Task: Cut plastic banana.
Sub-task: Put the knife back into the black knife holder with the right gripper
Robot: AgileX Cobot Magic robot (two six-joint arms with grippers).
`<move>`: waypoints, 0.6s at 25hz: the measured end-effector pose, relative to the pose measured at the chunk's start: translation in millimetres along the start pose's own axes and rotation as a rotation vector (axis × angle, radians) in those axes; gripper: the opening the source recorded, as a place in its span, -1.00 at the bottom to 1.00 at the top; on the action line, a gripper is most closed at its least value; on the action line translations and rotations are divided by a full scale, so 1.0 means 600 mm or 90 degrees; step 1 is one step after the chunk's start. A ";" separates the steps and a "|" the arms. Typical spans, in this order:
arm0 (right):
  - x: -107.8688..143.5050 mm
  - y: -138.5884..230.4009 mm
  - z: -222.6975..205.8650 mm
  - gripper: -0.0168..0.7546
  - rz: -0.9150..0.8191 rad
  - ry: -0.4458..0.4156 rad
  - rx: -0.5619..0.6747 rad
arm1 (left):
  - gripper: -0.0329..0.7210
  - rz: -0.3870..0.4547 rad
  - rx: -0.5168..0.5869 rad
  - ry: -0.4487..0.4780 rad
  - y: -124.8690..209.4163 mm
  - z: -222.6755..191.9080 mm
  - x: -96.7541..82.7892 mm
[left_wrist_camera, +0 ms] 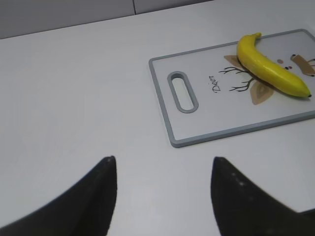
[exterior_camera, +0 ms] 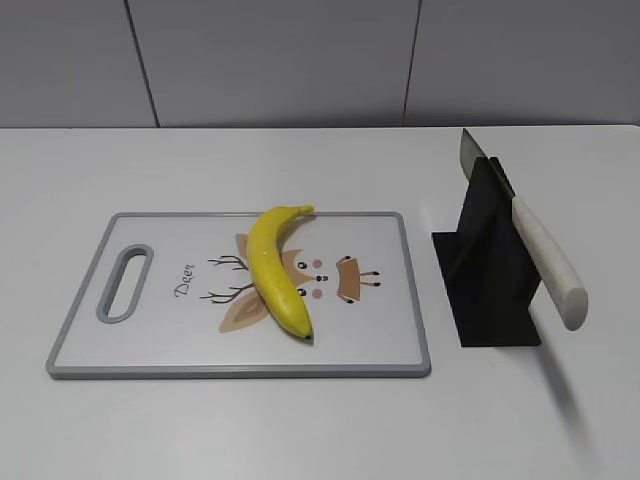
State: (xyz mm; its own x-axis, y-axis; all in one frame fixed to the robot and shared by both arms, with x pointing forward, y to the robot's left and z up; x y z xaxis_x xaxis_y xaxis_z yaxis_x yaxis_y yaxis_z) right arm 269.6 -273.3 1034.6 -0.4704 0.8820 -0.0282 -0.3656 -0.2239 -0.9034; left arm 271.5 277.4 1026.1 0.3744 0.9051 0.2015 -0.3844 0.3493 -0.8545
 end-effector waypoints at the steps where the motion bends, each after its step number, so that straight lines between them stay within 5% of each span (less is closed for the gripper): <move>1: 0.000 0.000 0.000 0.53 0.000 0.000 0.000 | 0.65 0.000 0.000 0.000 0.000 0.000 0.000; 9: -0.002 0.000 0.000 0.53 -0.007 0.015 0.001 | 0.65 0.000 0.000 0.000 0.000 0.000 0.000; 15: -0.013 0.000 -0.002 0.53 -0.053 0.112 0.004 | 0.65 0.000 0.000 0.000 0.000 0.000 0.000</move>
State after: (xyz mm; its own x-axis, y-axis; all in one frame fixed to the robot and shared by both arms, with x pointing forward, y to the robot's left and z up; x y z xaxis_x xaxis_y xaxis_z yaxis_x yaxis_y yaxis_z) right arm 274.1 -279.7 1034.5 -0.2911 0.9563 -0.0279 -0.4028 -0.1489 -0.9031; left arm 271.5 277.4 1026.1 0.3745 0.9051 0.2014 -0.3844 0.3492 -0.8546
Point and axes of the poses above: a point on each arm's last joint axis where the gripper is mounted, z pointing back along that axis away from the gripper, x along the wrist's bending axis when the last joint is at zero, y = z × x, the point moved 5 cm from there along -z, pointing out along that axis toward the gripper, and after that the axes turned 6 degrees about -z, right-handed, at the moved point
